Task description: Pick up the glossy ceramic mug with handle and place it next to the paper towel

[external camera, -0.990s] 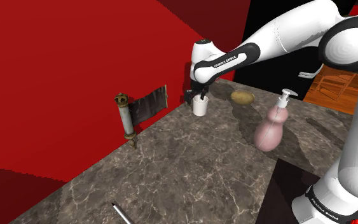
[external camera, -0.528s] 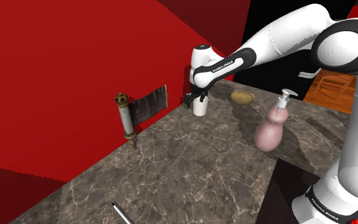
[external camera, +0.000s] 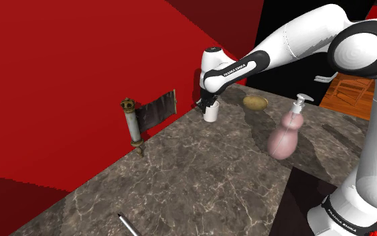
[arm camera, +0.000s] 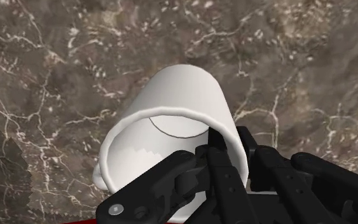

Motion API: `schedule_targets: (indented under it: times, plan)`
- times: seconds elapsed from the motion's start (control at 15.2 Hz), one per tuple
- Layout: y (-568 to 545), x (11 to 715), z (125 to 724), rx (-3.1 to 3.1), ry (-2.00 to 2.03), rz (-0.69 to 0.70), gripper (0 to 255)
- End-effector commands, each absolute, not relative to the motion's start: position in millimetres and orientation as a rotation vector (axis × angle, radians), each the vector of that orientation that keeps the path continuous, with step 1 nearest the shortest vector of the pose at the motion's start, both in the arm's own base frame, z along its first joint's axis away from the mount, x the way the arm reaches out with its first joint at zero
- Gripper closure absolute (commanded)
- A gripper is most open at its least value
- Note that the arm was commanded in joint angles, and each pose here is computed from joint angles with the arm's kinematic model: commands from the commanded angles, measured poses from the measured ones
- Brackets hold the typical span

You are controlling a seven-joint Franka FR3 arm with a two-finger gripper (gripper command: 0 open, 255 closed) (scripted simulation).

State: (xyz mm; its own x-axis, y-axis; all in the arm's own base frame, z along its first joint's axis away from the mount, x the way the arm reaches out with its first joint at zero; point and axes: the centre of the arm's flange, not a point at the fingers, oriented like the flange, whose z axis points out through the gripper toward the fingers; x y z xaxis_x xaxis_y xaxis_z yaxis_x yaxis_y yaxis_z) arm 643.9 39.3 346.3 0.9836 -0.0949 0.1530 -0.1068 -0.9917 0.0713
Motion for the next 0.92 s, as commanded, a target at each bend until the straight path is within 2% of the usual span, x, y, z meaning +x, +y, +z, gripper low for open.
schedule_targets:
  times: [0.0, 0.33, 0.86]
  plan:
    - [39, 644, 346, 3.050, -0.155, 0.230, 255]
    - [39, 644, 346, 3.050, -0.155, 0.230, 255]
    - [39, 644, 389, 3.050, -0.155, 0.230, 255]
